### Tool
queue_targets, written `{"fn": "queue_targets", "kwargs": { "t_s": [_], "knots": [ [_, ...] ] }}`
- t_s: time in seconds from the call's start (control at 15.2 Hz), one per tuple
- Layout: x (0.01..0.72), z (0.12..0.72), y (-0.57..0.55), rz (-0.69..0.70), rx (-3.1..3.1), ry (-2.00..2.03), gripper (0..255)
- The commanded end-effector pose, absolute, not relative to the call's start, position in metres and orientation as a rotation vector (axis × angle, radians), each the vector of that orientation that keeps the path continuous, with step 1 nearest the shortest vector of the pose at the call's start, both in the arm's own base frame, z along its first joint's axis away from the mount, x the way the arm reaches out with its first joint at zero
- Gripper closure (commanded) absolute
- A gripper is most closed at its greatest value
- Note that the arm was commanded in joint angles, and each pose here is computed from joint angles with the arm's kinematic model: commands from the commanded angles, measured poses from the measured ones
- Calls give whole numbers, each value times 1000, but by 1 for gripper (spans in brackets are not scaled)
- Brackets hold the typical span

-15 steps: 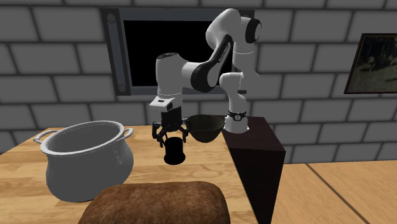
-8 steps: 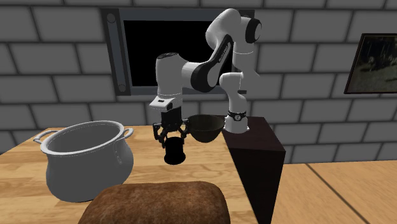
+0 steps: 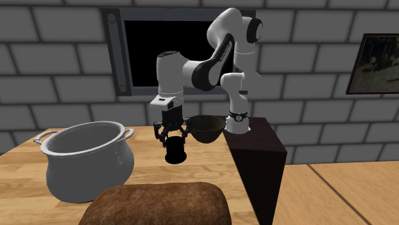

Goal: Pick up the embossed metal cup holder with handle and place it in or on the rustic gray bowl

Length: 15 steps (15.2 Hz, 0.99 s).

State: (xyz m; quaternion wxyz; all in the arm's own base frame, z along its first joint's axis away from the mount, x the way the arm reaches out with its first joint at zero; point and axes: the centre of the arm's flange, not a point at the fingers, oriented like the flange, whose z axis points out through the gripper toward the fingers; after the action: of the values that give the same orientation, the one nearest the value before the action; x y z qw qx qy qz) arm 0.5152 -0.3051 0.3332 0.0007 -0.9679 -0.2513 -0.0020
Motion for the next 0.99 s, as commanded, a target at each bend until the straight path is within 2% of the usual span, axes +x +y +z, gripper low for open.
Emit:
{"fn": "queue_targets", "kwargs": {
  "t_s": [0.0,0.92],
  "knots": [
    [515,343,-306,-6,-3040,-789,255],
    [515,417,-306,-6,-3040,-789,255]
  ]
}}
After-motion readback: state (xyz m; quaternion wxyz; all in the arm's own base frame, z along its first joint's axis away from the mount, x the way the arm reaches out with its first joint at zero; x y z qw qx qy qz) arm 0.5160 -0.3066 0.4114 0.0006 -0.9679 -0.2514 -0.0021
